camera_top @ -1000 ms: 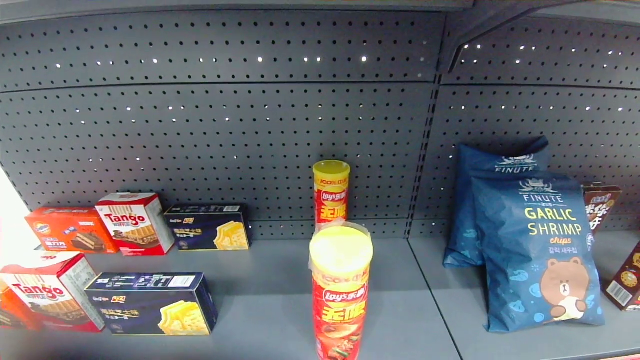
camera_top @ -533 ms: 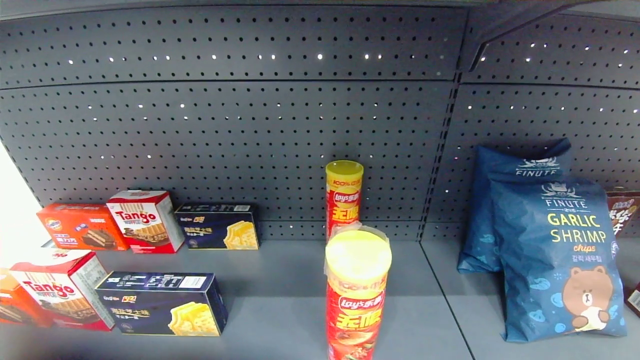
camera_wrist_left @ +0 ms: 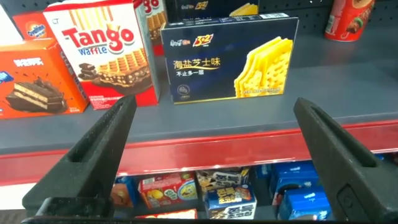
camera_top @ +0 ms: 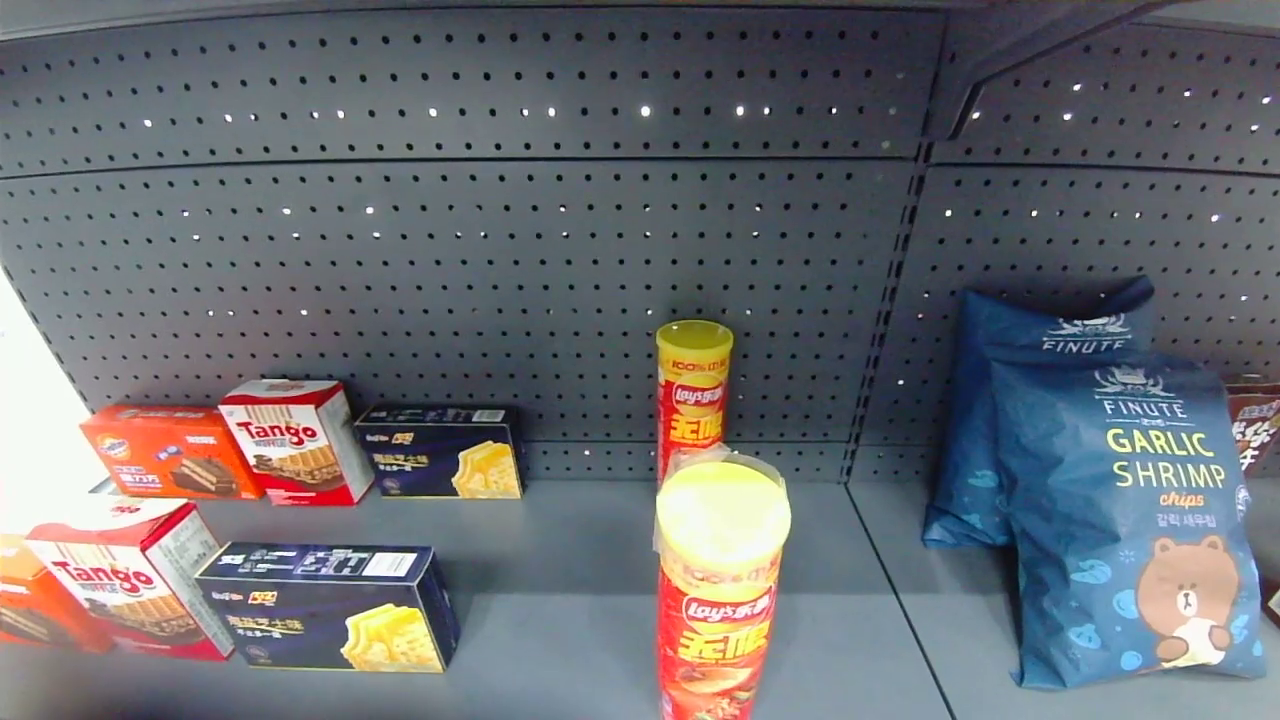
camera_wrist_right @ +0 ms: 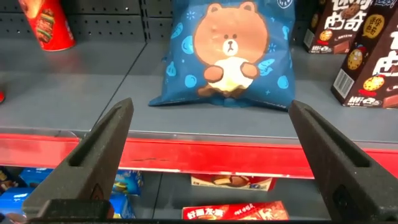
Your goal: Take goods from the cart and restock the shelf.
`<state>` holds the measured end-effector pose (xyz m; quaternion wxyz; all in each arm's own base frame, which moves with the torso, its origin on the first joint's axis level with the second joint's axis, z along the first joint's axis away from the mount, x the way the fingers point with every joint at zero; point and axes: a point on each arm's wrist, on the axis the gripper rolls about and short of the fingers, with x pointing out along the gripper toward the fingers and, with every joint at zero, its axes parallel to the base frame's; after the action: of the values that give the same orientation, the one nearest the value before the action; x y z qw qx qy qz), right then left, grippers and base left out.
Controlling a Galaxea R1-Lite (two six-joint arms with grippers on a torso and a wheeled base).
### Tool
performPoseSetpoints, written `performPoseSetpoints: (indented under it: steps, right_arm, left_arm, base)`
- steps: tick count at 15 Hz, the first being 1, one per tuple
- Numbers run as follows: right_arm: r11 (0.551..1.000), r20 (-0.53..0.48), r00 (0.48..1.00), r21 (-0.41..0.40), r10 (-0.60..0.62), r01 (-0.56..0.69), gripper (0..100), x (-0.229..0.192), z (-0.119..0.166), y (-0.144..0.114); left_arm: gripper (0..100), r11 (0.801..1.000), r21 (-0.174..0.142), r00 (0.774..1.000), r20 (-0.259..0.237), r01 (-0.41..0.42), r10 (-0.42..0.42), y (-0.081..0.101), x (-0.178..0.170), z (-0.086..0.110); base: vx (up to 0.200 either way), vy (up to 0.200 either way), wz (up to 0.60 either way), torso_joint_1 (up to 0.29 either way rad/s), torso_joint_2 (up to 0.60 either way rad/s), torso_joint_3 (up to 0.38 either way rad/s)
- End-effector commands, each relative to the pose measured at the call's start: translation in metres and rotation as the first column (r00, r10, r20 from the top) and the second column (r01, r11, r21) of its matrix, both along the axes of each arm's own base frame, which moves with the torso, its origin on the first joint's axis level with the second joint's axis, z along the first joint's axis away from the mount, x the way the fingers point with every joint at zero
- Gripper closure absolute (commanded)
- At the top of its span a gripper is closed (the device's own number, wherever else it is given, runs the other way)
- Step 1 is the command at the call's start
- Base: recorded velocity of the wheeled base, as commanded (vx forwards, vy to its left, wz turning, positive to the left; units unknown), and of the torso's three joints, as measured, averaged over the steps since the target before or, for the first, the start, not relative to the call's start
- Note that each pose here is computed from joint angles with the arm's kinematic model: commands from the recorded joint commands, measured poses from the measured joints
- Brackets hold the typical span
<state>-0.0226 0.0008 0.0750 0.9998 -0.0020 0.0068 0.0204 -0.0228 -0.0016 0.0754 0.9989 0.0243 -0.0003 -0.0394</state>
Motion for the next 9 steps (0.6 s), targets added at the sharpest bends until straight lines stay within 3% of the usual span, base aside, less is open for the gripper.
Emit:
performPoseSetpoints:
  steps: [1,9]
  right_arm:
    - [1.0,-0.002,1.0,0.0,-0.001,0.001,0,0.0002,0.0001,0.0]
    - [1.0,-0.002,1.0,0.0,0.001,-0.001,0,0.0002,0.0001,0.0]
  left_arm:
    - [0,1.0,0.0,1.0,0.0,0.001,-0.001,0.0,0.0,-0.0001]
    - [0,1.0,-0.003,1.0,0.001,-0.016,0.016,0.0004,0.0,0.0001]
  base:
    - [0.0,0.0,0.0,0.0,0.0,0.0]
    - [0.0,0.0,0.0,0.0,0.0,0.0]
